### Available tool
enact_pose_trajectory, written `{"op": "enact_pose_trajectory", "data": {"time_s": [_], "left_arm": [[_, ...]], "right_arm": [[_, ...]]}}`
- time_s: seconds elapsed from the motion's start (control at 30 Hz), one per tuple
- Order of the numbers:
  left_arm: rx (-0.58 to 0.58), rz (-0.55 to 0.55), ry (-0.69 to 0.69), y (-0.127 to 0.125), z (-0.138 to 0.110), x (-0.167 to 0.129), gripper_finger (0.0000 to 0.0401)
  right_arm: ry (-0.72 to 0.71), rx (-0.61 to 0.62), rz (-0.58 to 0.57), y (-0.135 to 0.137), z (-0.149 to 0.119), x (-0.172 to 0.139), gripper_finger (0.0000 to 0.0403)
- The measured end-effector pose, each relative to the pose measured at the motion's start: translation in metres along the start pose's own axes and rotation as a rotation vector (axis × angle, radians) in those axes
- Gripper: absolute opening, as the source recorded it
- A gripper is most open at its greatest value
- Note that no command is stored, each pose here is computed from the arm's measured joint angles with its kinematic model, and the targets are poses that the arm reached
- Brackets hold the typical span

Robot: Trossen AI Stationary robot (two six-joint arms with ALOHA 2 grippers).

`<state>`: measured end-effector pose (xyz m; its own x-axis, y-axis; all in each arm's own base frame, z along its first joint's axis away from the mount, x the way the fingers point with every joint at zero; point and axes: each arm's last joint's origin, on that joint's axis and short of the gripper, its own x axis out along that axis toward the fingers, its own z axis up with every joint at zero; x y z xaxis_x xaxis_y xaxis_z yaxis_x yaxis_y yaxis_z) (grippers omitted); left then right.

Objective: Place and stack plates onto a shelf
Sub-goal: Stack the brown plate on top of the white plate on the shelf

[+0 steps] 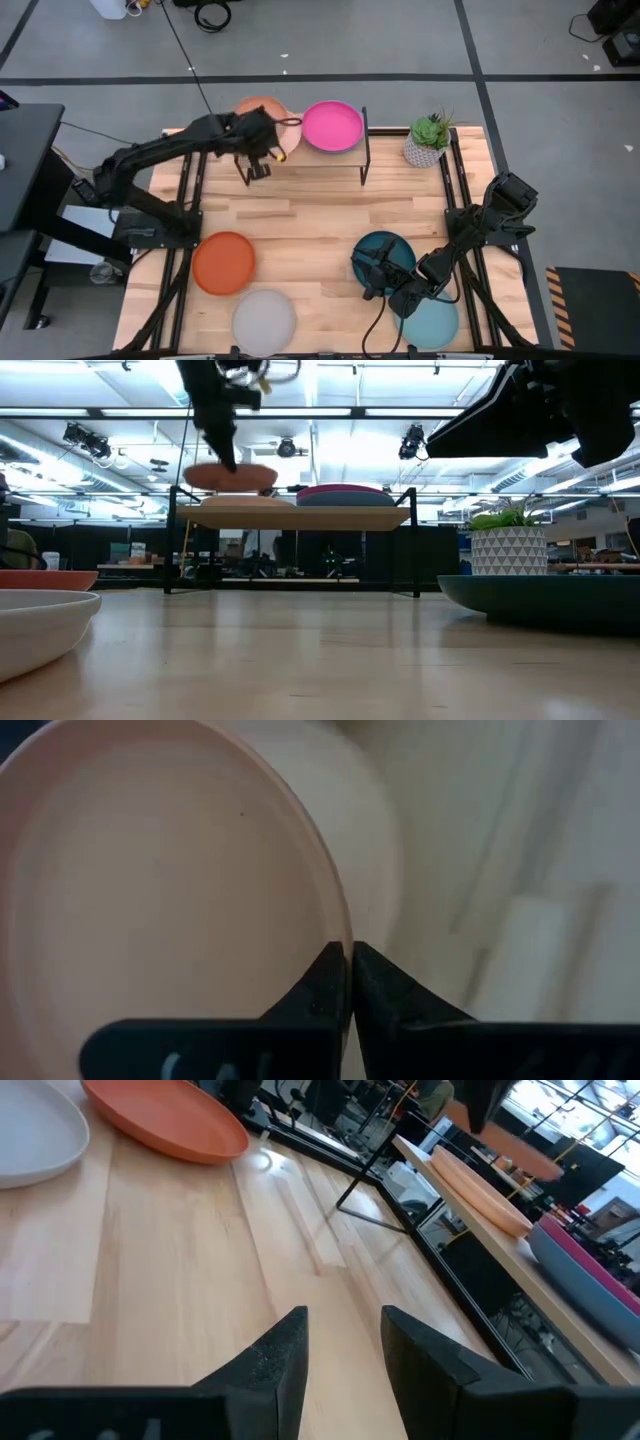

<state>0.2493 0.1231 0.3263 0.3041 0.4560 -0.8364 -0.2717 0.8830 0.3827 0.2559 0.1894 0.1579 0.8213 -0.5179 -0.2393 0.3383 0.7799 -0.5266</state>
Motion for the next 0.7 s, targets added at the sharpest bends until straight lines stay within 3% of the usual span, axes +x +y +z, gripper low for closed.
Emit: {"op": "enact_pose_trajectory", "data": {"time_s": [0.27, 0.7], "left_arm": [[0.114, -0.066, 0.092, -0.009, 0.01, 0.039, 0.0015], [0.108, -0.061, 0.051, -0.014, 0.017, 0.041, 0.005]], "right_arm": [[0.002, -0.008, 0.005, 0.0, 0.0, 0.0, 0.0134], [0.005, -0.003, 0.011, 0.0, -0.001, 0.001, 0.0134]]}}
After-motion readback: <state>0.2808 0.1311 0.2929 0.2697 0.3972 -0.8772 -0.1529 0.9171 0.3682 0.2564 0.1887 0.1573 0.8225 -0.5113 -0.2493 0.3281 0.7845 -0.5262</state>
